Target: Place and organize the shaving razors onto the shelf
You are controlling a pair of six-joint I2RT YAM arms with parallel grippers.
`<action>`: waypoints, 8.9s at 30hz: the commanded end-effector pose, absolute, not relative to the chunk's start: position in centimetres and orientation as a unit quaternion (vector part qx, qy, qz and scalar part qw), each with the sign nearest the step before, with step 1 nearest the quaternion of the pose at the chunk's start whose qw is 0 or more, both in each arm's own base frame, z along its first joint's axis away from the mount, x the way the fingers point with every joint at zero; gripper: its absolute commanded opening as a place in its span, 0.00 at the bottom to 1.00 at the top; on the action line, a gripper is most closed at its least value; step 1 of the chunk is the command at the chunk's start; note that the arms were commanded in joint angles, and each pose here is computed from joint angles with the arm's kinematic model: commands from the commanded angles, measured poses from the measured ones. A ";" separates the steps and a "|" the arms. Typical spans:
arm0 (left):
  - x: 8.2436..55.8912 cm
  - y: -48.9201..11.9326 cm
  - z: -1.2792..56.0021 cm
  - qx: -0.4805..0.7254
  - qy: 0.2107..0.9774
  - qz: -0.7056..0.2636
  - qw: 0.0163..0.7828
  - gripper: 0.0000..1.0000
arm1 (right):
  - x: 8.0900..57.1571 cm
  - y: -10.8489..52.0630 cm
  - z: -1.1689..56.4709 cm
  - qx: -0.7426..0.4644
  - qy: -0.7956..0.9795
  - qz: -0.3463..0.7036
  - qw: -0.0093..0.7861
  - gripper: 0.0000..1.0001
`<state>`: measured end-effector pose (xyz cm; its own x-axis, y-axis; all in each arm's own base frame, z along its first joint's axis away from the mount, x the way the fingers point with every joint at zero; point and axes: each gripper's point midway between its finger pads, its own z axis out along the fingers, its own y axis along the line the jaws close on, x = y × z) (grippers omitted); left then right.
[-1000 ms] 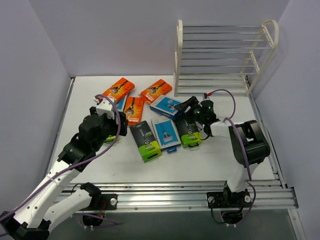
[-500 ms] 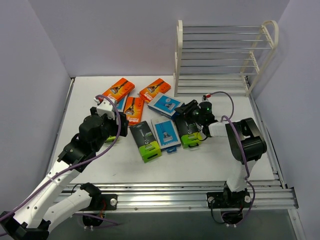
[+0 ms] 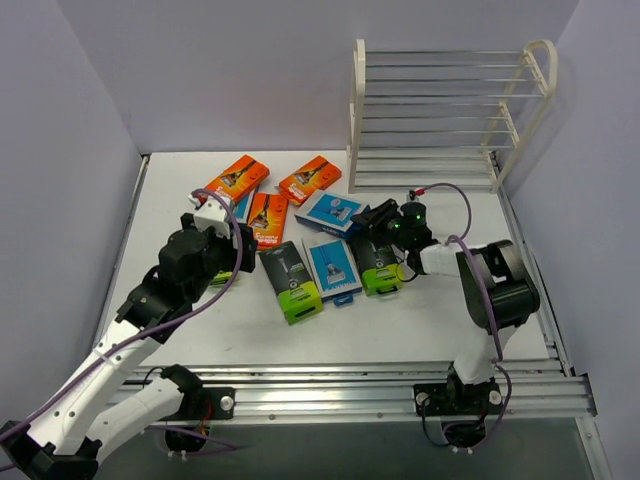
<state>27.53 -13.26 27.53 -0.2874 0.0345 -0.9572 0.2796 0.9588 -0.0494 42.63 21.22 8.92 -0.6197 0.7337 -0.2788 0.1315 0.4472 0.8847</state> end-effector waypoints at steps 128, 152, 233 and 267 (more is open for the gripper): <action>28.5 -18.0 23.0 0.164 0.826 -0.094 0.531 0.94 | 52.0 -12.5 42.0 0.560 0.315 0.276 0.715 0.25; 28.5 -17.5 23.5 0.164 0.824 -0.084 0.536 0.94 | 53.7 -10.2 43.4 0.516 0.358 0.281 0.726 0.76; 28.5 -17.8 22.5 0.189 0.841 -0.072 0.502 0.94 | 55.4 -10.5 44.5 0.451 0.455 0.333 0.692 0.23; 28.8 -17.8 21.0 0.195 0.852 -0.054 0.482 0.94 | 55.3 -14.7 42.0 0.476 0.447 0.329 0.682 0.00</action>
